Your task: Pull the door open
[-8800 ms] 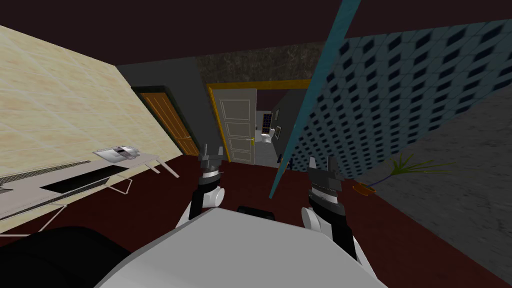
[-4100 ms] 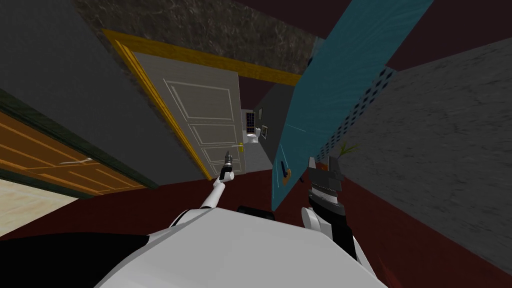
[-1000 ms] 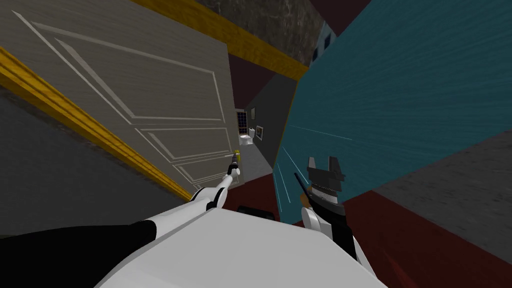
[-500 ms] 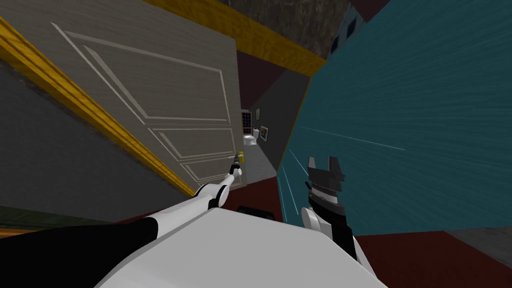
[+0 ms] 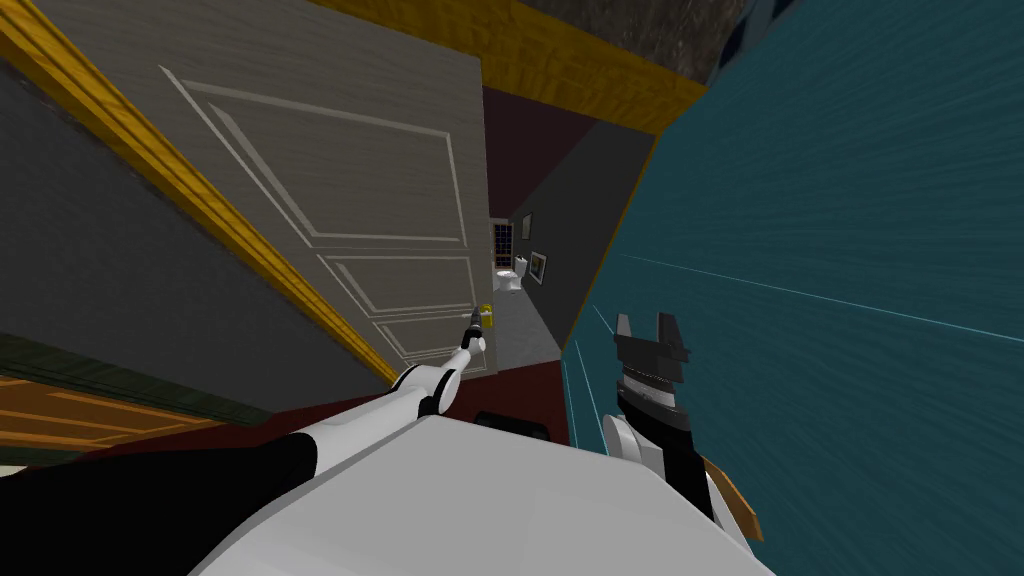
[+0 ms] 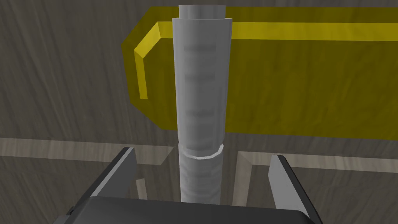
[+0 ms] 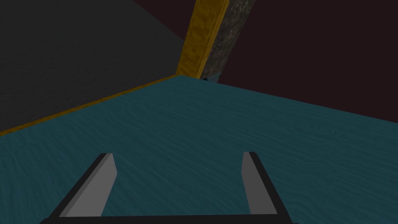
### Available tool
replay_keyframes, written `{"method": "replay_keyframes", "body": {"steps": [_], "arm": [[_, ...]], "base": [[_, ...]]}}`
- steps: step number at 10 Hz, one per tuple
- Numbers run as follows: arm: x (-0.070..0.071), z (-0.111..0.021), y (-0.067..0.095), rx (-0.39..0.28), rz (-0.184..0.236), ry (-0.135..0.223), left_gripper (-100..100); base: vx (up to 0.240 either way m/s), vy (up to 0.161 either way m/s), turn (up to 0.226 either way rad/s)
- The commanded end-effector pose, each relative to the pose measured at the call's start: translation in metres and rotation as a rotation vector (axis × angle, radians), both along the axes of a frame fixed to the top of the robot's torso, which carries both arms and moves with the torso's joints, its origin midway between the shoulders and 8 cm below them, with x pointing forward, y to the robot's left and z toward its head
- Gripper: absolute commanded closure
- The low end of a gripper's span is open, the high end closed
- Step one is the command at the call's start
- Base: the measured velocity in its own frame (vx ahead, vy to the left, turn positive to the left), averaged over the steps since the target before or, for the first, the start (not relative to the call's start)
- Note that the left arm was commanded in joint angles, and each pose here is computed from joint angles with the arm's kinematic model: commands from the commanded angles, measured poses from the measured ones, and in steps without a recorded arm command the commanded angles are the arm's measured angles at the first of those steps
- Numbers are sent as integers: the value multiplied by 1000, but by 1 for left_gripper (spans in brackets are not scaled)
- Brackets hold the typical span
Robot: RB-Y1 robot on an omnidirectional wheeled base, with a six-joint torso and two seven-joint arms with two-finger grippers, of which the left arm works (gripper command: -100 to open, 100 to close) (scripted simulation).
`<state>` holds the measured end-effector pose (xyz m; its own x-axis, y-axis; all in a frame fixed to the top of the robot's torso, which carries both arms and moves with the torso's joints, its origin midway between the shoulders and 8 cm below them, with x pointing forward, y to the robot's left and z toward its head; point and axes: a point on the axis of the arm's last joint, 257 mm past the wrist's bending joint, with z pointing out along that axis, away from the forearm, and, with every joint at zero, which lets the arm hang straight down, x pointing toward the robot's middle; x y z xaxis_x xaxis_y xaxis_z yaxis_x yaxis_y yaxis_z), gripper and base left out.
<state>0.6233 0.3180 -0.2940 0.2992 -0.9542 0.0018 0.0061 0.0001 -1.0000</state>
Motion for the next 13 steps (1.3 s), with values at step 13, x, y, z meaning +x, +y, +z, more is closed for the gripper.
{"method": "replay_keyframes", "body": {"steps": [13], "arm": [[-10, -3, 48, -2, 13, -3, 100]], "base": [[-45, 16, -129]]}}
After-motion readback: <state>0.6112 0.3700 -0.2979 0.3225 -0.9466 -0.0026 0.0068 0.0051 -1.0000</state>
